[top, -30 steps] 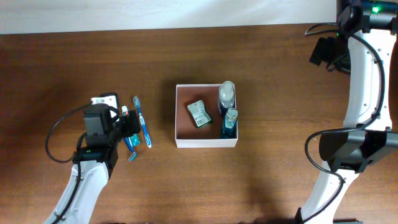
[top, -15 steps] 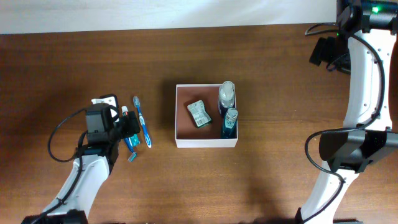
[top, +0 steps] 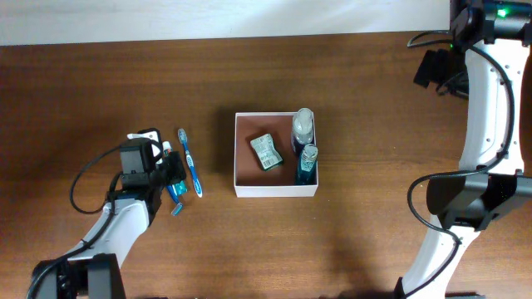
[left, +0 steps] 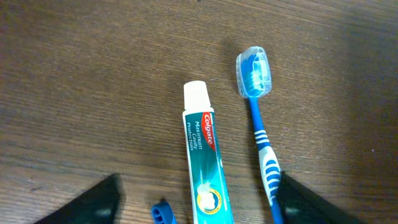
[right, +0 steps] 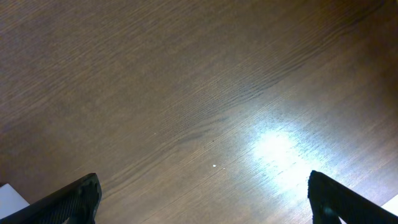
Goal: Pack container
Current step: 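Lower the left gripper and close it on the toothpaste tube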
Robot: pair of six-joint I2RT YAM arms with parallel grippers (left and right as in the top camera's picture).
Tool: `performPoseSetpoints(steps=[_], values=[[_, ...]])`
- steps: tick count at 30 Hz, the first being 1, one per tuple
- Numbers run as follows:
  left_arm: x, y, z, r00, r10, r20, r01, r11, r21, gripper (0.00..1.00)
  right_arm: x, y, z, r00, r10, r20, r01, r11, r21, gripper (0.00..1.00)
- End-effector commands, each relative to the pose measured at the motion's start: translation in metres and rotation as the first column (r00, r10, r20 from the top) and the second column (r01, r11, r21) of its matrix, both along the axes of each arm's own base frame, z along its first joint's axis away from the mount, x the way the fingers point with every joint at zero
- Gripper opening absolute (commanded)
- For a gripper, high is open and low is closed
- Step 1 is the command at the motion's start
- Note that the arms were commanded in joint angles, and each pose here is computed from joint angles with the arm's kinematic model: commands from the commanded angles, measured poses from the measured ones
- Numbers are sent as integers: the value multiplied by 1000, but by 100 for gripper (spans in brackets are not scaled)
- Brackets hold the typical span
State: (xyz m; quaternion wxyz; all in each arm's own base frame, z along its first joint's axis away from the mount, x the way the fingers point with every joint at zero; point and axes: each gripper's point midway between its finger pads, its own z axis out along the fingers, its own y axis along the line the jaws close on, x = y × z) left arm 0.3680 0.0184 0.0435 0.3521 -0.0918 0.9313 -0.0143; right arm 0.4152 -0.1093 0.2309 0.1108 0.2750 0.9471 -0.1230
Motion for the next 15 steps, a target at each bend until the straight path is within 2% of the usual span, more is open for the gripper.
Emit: performPoseSetpoints(steps=[1,6,8,9,10,15], values=[[8,-1,3,1000,-1,18,1,1000,-11,99,-3,-4,12,1000,-6,27,7,1000,-20,98],[11,-1,5,999,-1,32,1,1000,-11,99,-3,-4,12,1000,-6,27,7,1000,-20,98],[10,-1,5,1000,-1,31,1,1000,-11,89,-3,-4,12,1000,-6,27,7,1000,-20,98],[10,-1,5,1000,-1,31,1,1000,-11,77,-3,-4,12,1000,-6,27,7,1000,-20,98],[10,-1,5,1000,-1,31,1,1000,-11,71,-3,-4,12,1000,-6,27,7,1000,-20,98],[10,-1,5,1000,-1,31,1,1000,-11,66,-3,-4,12,1000,-6,27,7,1000,-20,98]])
